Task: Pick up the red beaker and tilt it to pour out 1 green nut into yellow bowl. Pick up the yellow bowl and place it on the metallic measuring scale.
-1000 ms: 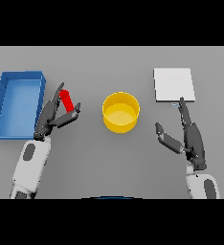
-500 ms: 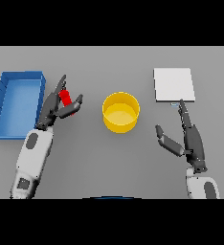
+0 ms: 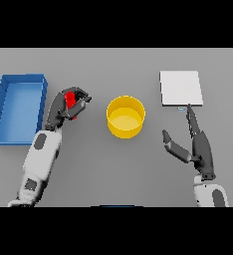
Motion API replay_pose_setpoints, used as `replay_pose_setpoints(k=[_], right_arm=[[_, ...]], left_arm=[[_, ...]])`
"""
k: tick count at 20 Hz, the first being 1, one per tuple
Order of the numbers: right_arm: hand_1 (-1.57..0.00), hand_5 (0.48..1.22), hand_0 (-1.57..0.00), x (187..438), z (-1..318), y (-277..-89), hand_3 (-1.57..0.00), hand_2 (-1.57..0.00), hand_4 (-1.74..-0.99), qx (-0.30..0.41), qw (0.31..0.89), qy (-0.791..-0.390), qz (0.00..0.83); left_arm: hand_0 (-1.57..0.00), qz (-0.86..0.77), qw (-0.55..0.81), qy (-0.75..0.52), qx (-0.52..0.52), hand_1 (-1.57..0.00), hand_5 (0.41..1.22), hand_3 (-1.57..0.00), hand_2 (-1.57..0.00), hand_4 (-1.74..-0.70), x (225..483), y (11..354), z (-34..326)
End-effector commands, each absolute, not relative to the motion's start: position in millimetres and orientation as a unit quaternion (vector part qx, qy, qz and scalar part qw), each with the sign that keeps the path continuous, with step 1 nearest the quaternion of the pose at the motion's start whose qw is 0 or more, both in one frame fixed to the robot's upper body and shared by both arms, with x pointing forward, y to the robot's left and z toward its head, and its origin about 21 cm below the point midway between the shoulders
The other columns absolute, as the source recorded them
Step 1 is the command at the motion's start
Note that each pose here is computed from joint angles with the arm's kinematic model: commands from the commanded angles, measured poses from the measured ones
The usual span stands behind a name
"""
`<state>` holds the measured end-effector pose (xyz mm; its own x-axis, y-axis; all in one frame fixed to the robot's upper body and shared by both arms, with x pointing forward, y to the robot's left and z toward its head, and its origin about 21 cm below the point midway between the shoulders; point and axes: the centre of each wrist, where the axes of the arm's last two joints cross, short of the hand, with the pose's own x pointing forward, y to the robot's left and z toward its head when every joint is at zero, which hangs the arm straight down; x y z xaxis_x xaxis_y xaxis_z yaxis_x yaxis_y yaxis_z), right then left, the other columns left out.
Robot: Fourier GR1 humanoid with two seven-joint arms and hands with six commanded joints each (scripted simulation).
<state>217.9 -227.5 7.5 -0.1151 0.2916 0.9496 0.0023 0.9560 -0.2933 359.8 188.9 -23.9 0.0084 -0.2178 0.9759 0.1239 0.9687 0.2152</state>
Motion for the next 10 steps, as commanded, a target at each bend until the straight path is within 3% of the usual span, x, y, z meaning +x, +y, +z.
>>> replay_pose_setpoints(k=[1, 4, 10], right_arm=[[0.0, 0.643, 0.0, 218, 9, -229.1, 0.0, 0.0, -1.25, -0.102, 0.655, -0.741, 0.108], [0.0, 0.645, 0.0, 222, 6, -227.2, 0.0, 0.0, -1.257, -0.097, 0.66, -0.738, 0.104], [0.0, 0.646, 0.0, 217, 7, -232.4, 0.0, 0.0, -1.258, -0.104, 0.653, -0.743, 0.106]], left_arm=[[-1.2, -0.127, 0.705, -0.697, 0.038, -1.21, 1.106, -1.09, -1.23, -1.57, 359, 191, -26], [-1.38, -0.13, 0.713, -0.689, 0.035, -1.39, 1.162, -1.33, -1.4, -1.51, 357, 189, -24], [-1.52, -0.073, 0.687, -0.722, 0.029, -1.52, 1.122, -1.51, -1.52, -1.68, 357, 184, -13]])
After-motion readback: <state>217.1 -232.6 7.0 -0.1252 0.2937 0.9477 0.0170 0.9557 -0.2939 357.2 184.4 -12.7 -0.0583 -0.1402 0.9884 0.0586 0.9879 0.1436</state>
